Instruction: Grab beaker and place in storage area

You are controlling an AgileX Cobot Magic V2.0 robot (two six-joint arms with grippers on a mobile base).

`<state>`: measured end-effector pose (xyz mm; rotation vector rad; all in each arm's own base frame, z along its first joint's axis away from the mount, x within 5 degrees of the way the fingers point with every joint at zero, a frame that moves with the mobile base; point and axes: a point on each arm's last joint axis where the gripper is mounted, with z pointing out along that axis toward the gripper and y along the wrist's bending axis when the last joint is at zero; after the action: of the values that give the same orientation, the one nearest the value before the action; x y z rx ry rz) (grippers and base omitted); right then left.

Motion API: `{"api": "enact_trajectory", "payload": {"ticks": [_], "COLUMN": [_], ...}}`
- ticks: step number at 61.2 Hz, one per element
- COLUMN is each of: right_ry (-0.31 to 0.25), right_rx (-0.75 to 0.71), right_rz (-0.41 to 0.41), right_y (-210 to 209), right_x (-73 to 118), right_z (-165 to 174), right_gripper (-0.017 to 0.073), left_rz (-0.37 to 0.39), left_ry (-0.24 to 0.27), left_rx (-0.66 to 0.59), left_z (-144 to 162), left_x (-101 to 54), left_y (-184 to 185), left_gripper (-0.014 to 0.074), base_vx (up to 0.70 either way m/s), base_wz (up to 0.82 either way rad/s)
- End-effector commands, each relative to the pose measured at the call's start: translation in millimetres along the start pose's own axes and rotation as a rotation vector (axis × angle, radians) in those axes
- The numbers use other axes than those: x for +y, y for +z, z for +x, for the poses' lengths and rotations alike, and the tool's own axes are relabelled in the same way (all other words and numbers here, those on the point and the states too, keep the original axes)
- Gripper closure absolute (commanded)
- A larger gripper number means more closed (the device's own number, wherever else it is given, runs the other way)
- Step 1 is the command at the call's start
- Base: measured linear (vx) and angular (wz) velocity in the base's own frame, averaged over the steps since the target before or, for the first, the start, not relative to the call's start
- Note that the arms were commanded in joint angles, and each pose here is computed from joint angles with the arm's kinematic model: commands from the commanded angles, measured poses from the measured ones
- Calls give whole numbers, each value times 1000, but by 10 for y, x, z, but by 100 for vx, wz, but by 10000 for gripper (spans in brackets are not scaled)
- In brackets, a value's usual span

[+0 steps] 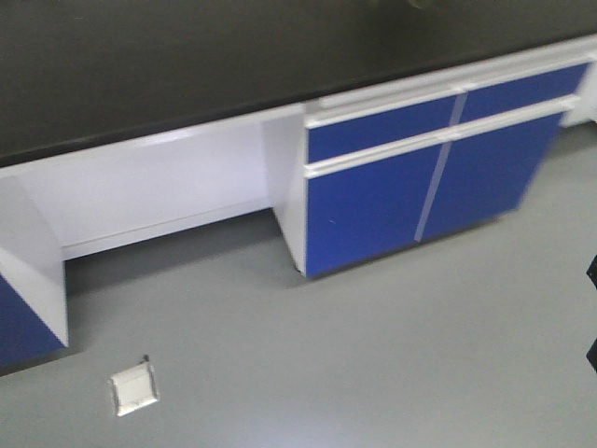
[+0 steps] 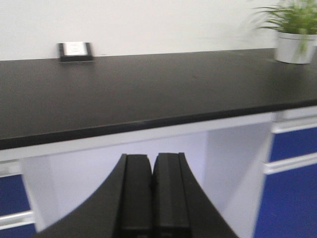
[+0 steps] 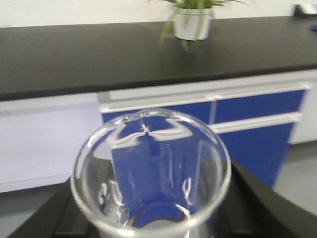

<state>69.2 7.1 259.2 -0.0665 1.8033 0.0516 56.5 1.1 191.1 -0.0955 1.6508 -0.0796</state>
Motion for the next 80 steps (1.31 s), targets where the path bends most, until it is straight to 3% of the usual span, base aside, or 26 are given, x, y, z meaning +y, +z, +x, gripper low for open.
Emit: {"api": "enact_trajectory", "payload": {"ticks": [1, 28, 80], "right_ry": [-4, -4, -4], "right_rx": [-96, -98, -98], "right_rz": [23, 24, 24], "right_y": [-27, -27, -27], "right_x": [-20, -21, -21], "right_z": [-166, -169, -169], "right_gripper": [559, 559, 559], "left_rz": [30, 30, 30], "left_ry": [-11, -11, -11], "left_rx": [-76, -76, -76], "left_z": [-9, -9, -9], "left_x": [-17, -17, -17], "left_y": [-1, -1, -1], "left_gripper": [602, 602, 602], "base_vx": [49, 46, 33], "base_wz": [69, 47, 14]}}
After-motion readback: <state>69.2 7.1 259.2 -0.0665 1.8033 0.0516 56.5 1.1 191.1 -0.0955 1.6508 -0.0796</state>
